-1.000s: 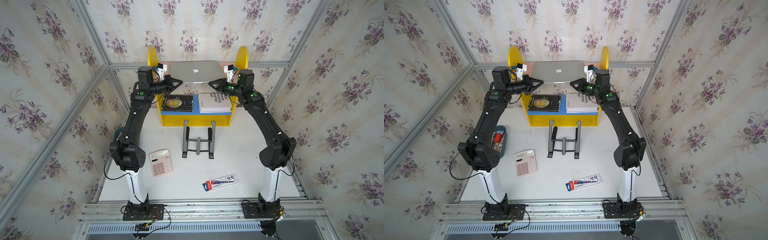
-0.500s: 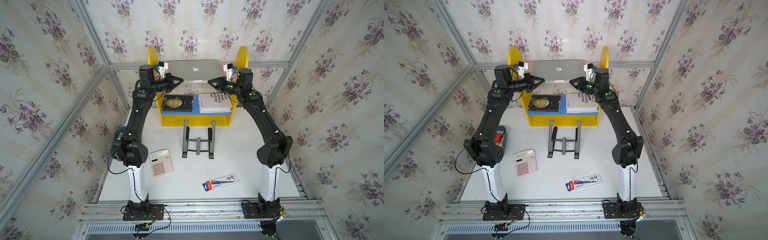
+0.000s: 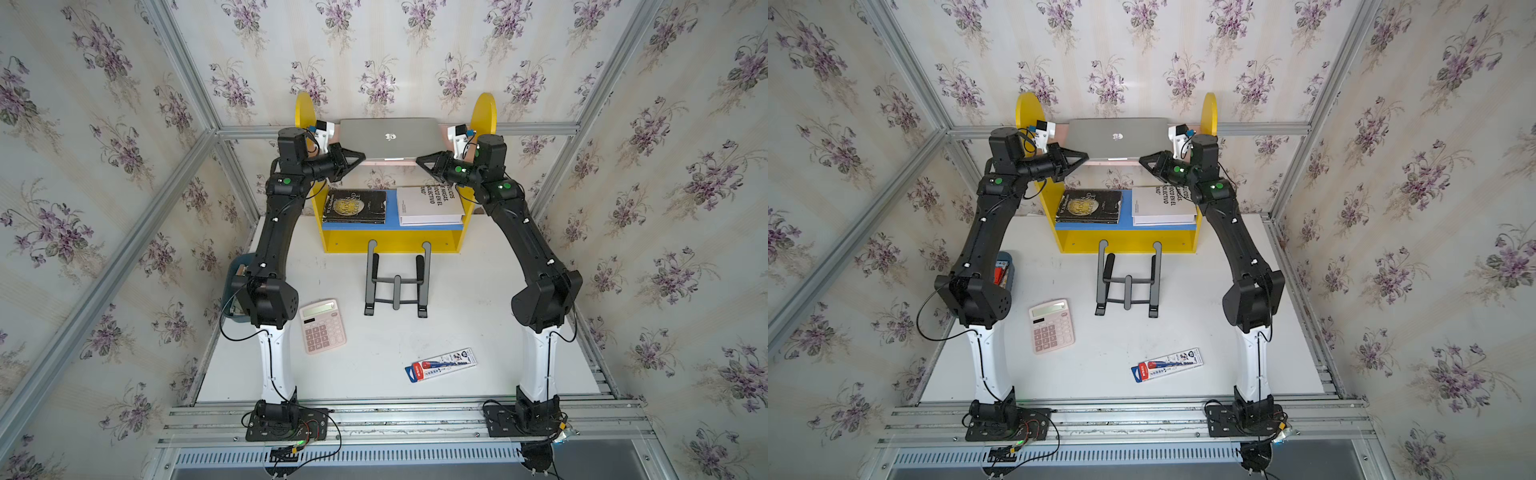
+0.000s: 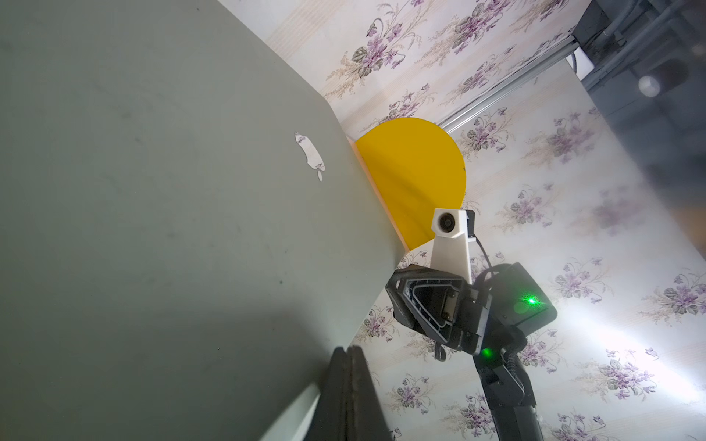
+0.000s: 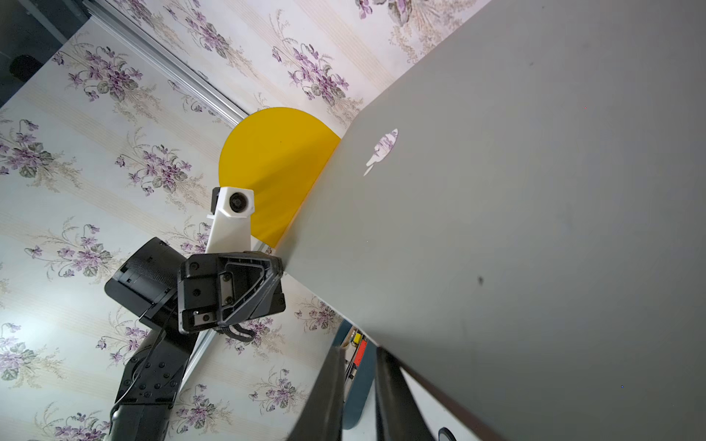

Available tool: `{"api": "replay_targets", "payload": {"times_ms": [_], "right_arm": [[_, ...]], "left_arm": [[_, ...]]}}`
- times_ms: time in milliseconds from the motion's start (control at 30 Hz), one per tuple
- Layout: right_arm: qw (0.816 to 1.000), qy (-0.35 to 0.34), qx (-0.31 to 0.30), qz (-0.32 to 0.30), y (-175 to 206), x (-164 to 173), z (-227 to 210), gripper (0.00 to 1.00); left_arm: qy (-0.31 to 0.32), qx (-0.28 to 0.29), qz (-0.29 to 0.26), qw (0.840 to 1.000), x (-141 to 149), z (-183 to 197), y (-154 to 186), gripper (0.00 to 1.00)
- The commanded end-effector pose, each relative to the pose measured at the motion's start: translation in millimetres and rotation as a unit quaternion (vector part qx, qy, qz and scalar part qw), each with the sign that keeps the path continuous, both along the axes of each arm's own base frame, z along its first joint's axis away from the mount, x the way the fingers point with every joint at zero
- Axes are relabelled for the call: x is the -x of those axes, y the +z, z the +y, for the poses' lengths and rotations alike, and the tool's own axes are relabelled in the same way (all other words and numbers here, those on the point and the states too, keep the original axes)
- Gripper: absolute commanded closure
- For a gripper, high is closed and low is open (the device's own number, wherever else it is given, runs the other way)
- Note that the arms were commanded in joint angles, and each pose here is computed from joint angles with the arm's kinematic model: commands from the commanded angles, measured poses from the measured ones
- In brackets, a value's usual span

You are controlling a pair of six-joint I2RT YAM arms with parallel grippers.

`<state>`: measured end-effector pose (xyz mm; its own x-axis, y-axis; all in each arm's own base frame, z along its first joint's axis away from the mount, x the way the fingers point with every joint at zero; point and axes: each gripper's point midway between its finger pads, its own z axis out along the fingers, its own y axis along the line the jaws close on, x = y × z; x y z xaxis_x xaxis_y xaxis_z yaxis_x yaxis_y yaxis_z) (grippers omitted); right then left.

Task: Close the laptop lid and set it aside
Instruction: Place the laptop on the shelf.

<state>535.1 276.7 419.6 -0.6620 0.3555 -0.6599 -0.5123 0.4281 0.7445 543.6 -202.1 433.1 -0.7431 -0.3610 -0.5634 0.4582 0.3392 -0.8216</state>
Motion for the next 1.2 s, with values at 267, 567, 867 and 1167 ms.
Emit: {"api": "replay_targets", "payload": {"times_ms": [267,567,867,1167], "right_arm": [[1.000,-0.004,-0.009,-0.020,10.6,-3.8,-4.0,0.78],[1.000,0.000,-0.007,-0.027,21.8,6.0,-9.3,0.76],[0.998,-0.004,0.005,-0.067,50.1,33.5,-19.4,0.66],[0.994,-0.030,0.039,-0.100,58.0,62.9,-36.2,0.54]], "left_arm": [[0.041,-0.002,0.037,0.998,-22.7,13.6,-21.9,1.00],[0.039,0.000,0.025,0.999,-11.9,14.2,-5.9,0.96],[0.030,0.007,-0.002,1.000,13.1,15.3,24.9,0.73],[0.026,-0.009,-0.040,0.999,56.8,23.9,43.9,0.55]]}}
